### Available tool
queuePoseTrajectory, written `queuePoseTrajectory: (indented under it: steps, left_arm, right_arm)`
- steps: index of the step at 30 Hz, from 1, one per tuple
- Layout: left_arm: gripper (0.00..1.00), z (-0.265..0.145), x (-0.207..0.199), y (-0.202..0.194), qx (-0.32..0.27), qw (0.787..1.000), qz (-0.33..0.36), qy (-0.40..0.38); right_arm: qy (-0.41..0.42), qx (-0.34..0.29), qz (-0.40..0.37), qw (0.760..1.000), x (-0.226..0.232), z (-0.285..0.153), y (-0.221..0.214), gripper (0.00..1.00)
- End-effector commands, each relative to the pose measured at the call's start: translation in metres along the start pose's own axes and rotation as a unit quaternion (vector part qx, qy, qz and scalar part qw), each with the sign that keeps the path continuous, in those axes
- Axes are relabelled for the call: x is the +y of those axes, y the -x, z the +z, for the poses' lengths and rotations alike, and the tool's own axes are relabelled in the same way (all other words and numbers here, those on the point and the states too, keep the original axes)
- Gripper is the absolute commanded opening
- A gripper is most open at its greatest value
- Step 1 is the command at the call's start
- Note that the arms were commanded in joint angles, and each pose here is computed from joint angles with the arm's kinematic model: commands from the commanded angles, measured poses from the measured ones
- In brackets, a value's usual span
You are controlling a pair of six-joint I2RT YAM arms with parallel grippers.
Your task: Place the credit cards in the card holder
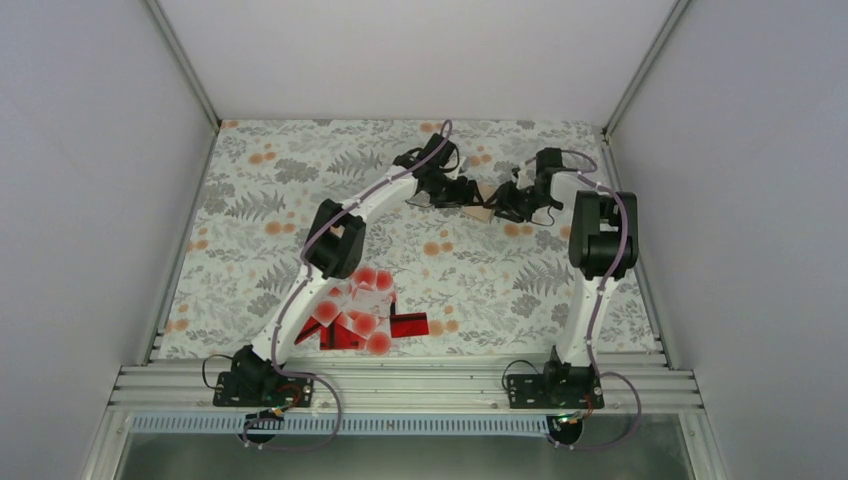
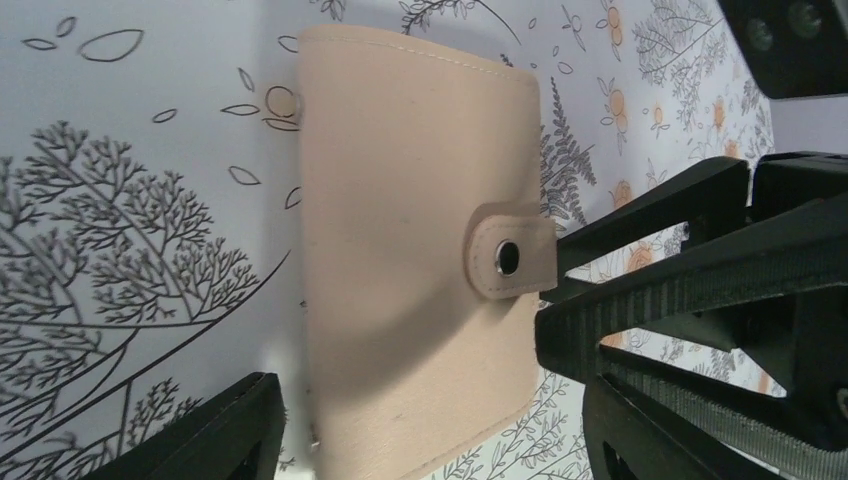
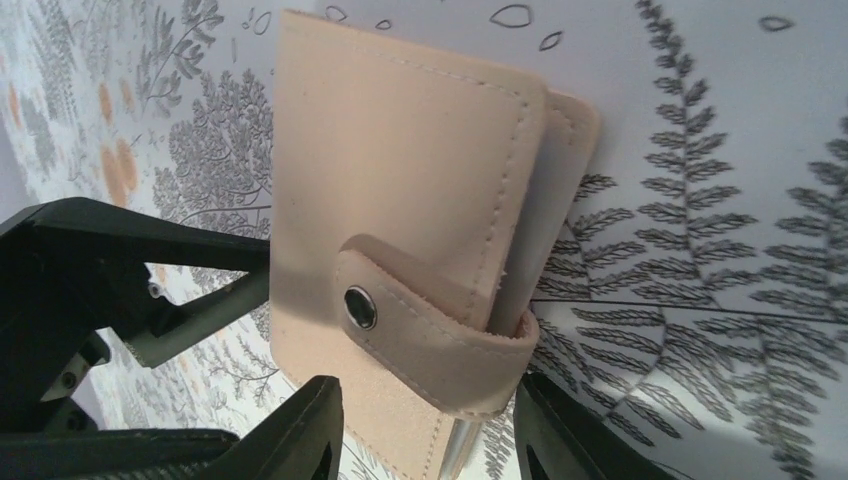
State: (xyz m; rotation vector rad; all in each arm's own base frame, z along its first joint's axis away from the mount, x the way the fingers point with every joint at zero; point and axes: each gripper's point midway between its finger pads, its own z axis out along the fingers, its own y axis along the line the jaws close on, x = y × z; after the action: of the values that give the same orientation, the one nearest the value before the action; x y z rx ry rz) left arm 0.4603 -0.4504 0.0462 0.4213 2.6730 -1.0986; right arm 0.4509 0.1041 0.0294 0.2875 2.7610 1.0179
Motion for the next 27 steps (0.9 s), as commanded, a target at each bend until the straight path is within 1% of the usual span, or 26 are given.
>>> queuePoseTrajectory:
  steps: [1,7,13,15,16,20,21,23,24,25,27]
  left_arm:
    - [0.72,0.022,0.015,-0.022,0.038,0.999,-0.03,-0.002]
    - [0.54,0.029,0.016,-0.025,0.042,0.998,-0.036,-0.013]
    - [0.21,0.025,0.007,-0.017,0.027,0.999,-0.024,-0.026]
    - [0.05,0.022,0.004,-0.015,0.022,0.999,-0.019,-0.025]
    - [0.03,0.02,0.004,-0.014,0.02,0.999,-0.019,-0.024]
    - [0.02,0.008,-0.011,-0.01,0.011,0.999,-0.012,-0.037]
    - [0.02,0.002,-0.016,-0.007,0.006,0.999,-0.008,-0.04]
    - [0.02,-0.013,-0.032,0.0,-0.007,0.999,0.001,-0.049]
    - [0.02,-0.022,-0.039,0.005,-0.016,0.998,0.006,-0.053]
    - [0.02,-0.033,-0.051,0.01,-0.026,0.998,0.013,-0.058]
    - [0.02,-0.052,-0.066,0.017,-0.039,0.997,0.023,-0.066]
  right_arm:
    - [-0.005,0.045,0.029,0.999,-0.02,0.025,-0.024,0.42]
    - [0.006,0.054,0.035,0.998,-0.02,0.029,-0.029,0.33]
    - [0.011,0.056,0.041,0.998,-0.017,0.026,-0.038,0.25]
    - [0.01,0.056,0.042,0.998,-0.017,0.024,-0.042,0.24]
    - [0.01,0.056,0.042,0.997,-0.016,0.022,-0.044,0.24]
    - [0.022,0.05,0.028,0.998,-0.005,0.01,-0.052,0.25]
    - [0.023,0.044,0.023,0.999,-0.001,0.005,-0.052,0.28]
    - [0.025,0.021,0.007,0.999,0.011,-0.011,-0.05,0.4]
    - [0.028,0.012,-0.001,1.0,0.017,-0.019,-0.049,0.44]
    - [0.029,0.003,-0.005,1.0,0.023,-0.027,-0.049,0.51]
    - [0.035,-0.02,-0.015,0.999,0.04,-0.046,-0.047,0.67]
